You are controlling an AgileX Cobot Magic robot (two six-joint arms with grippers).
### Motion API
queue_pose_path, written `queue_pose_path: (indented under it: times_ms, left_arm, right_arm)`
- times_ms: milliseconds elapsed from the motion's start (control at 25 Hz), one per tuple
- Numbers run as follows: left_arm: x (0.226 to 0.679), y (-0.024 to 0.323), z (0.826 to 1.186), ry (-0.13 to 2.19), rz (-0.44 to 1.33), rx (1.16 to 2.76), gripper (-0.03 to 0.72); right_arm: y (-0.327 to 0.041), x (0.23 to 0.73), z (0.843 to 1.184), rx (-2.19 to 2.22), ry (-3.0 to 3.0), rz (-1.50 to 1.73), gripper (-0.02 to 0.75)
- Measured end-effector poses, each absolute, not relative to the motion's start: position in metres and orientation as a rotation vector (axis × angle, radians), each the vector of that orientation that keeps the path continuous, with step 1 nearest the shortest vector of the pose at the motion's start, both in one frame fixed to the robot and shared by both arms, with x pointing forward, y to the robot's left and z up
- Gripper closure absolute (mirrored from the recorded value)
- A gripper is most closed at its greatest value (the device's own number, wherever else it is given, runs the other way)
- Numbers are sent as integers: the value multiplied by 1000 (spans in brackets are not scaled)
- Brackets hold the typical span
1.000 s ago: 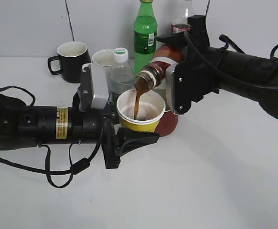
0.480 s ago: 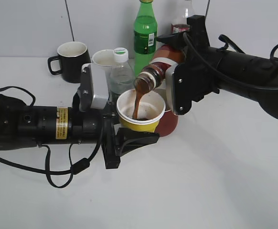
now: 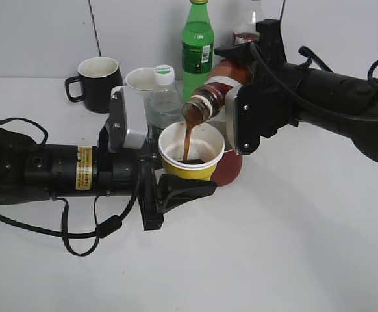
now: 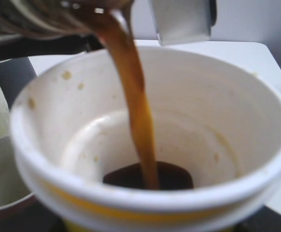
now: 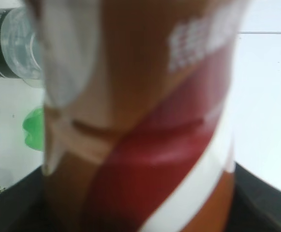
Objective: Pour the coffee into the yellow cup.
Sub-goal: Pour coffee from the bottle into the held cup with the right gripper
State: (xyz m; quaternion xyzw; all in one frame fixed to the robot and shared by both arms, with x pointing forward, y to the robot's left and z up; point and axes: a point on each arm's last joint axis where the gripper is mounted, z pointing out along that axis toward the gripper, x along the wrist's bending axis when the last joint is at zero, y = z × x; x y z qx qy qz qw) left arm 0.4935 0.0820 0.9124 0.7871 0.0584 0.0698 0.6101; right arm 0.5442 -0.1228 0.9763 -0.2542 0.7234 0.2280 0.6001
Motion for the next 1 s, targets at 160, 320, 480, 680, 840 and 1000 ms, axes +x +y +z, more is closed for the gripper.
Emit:
queue_pose_path:
  times_ms: [160,320,480,680,840,1000]
  left_arm:
    - [494,82,912,136,162,1819,263]
    - [494,82,912,136,162,1820,263]
    - [494,82,912,136,162,1820,263]
    - [494,82,912,137,162,1820,263]
    - [495,83,913,148,165,1808,263]
    - [496,85,917,148,175,1789,263]
  right_arm:
    - [-123,544,976,-587,1676,529,237]
    - [-123,545,977,-572,1679,529,237]
    - [-124,546,977,-529,1692,546,237]
    - [-125,546,977,-419,1734,637,237]
    - [-125,546,978,-309,1761,729,237]
    - [-126,548,983,-109,1746,876,237]
